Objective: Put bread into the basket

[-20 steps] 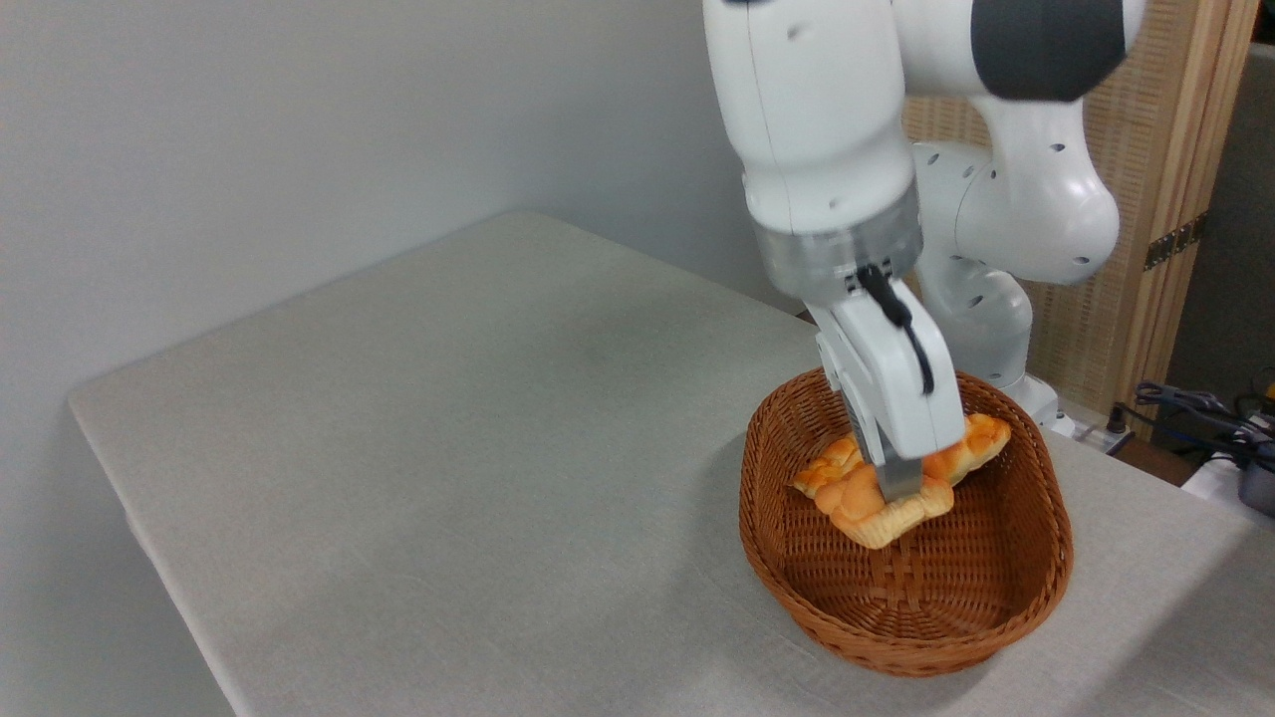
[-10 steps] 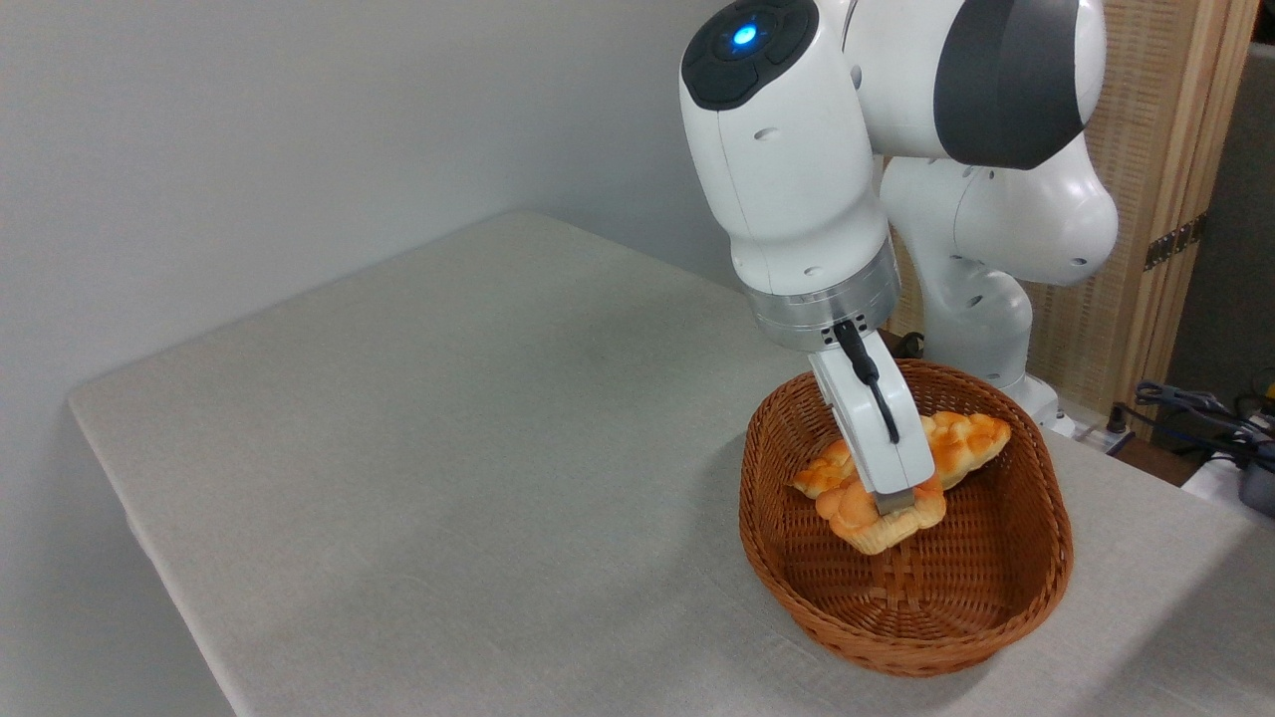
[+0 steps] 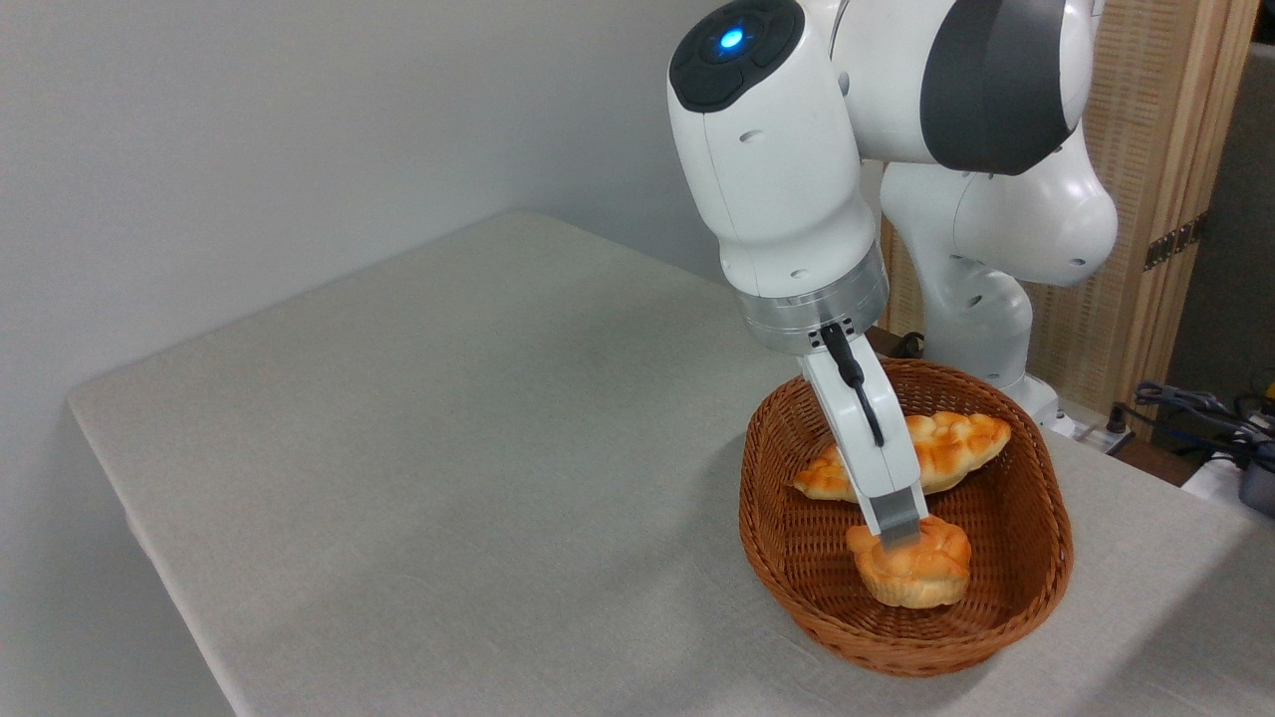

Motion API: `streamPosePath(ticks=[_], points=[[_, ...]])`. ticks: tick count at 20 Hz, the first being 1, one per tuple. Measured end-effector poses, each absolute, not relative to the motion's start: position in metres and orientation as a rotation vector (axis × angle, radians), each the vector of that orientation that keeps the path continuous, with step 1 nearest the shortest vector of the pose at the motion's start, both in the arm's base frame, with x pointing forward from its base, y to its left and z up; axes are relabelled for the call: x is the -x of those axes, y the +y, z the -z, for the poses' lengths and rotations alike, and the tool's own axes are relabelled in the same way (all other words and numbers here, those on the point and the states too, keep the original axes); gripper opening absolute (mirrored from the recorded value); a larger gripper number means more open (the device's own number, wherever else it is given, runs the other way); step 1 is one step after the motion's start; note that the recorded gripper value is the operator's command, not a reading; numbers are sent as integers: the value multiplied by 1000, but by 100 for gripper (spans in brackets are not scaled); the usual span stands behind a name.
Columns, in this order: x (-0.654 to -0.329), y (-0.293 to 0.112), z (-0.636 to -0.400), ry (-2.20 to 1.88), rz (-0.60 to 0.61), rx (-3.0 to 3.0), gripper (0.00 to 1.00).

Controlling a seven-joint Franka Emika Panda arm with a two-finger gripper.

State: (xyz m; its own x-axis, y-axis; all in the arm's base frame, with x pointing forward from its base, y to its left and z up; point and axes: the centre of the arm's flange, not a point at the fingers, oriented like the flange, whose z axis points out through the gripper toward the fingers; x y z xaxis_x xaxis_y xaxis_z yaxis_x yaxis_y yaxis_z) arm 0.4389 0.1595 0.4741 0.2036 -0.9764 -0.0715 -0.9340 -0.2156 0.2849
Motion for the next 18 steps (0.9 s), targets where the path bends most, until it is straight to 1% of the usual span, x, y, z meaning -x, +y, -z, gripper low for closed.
streamPosePath(ticks=[2, 3, 6, 10, 13, 15, 18], points=[[-444, 158, -484, -1848, 323, -2316, 100], [-449, 154, -494, -1834, 285, -2352, 100], [-468, 126, -535, -1683, 150, -2526, 100], [-496, 68, -590, -1426, 40, -2794, 100], [-516, 39, -626, -1265, -64, -2917, 100], [-524, 28, -634, -1162, -108, -2944, 100], [-531, 10, -628, -1121, -93, -2952, 100]])
